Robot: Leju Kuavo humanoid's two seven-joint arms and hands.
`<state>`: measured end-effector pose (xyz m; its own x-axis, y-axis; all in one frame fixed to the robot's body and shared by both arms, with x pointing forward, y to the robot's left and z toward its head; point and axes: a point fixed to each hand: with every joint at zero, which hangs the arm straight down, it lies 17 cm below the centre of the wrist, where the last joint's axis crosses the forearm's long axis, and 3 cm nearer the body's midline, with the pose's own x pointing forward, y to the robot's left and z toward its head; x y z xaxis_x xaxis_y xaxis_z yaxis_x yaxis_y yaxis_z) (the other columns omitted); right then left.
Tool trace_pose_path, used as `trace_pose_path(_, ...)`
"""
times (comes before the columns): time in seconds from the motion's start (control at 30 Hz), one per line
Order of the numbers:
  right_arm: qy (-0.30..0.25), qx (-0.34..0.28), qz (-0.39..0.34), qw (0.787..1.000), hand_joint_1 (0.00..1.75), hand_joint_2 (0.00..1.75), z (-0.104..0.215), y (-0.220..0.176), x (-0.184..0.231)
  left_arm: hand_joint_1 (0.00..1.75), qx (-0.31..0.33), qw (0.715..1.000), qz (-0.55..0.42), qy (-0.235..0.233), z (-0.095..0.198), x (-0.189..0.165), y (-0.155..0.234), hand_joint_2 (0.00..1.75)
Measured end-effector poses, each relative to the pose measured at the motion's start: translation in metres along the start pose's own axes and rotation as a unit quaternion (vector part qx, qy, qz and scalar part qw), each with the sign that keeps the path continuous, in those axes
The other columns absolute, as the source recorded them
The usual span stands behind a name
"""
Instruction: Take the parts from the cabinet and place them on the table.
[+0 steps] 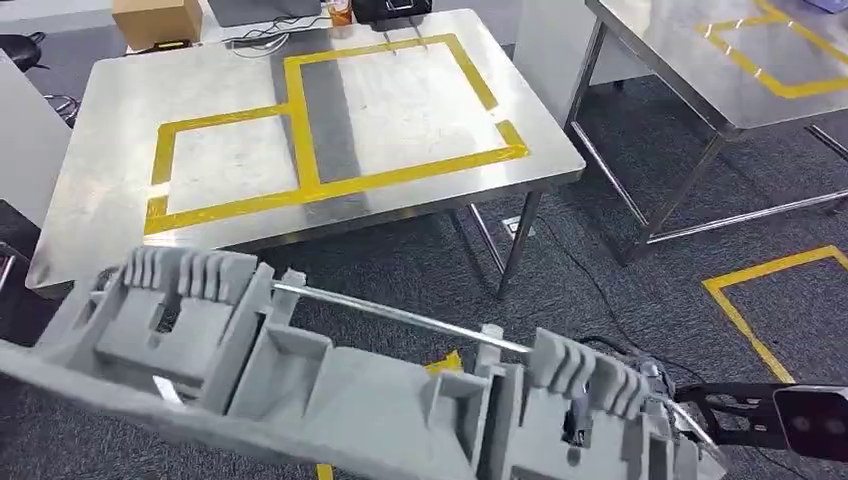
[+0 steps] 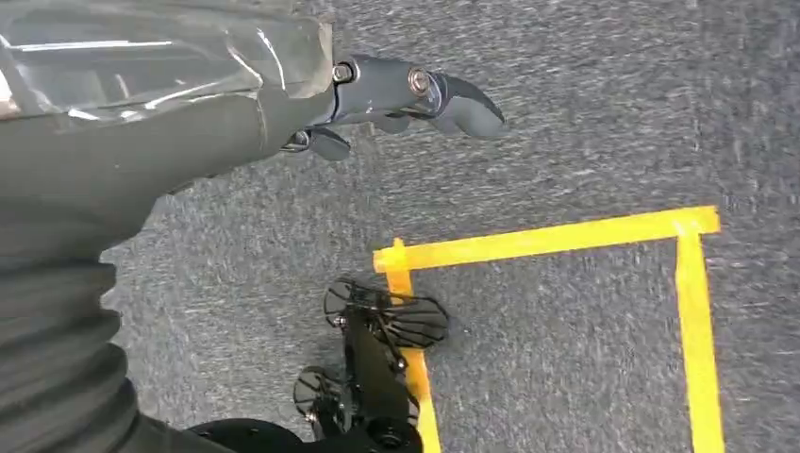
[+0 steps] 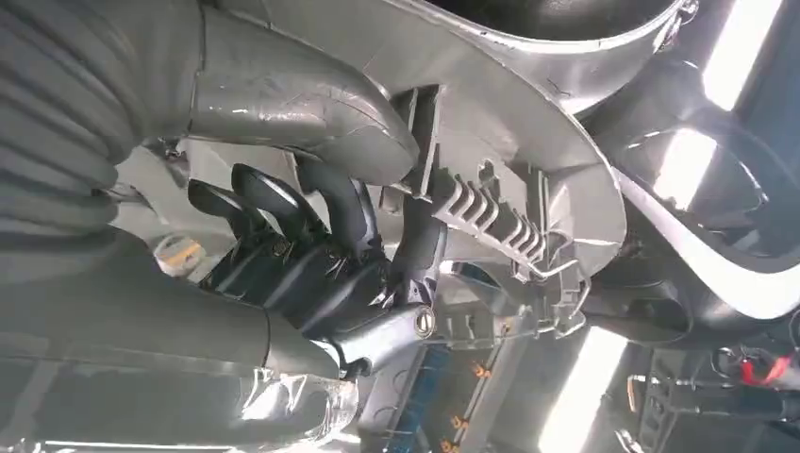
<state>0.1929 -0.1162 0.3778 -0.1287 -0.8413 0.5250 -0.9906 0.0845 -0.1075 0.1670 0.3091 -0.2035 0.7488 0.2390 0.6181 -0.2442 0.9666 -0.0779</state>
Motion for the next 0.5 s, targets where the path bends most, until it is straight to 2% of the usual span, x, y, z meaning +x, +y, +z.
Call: trace_pose_path(0.5, 0.001, 0.006, 0.005, 1.000, 1.73, 1.75, -0.0012, 0.0025, 0.0006, 0.00, 0.004, 1.000, 0.000, 0.001, 0.0000, -0.0012, 0.0016, 1.75)
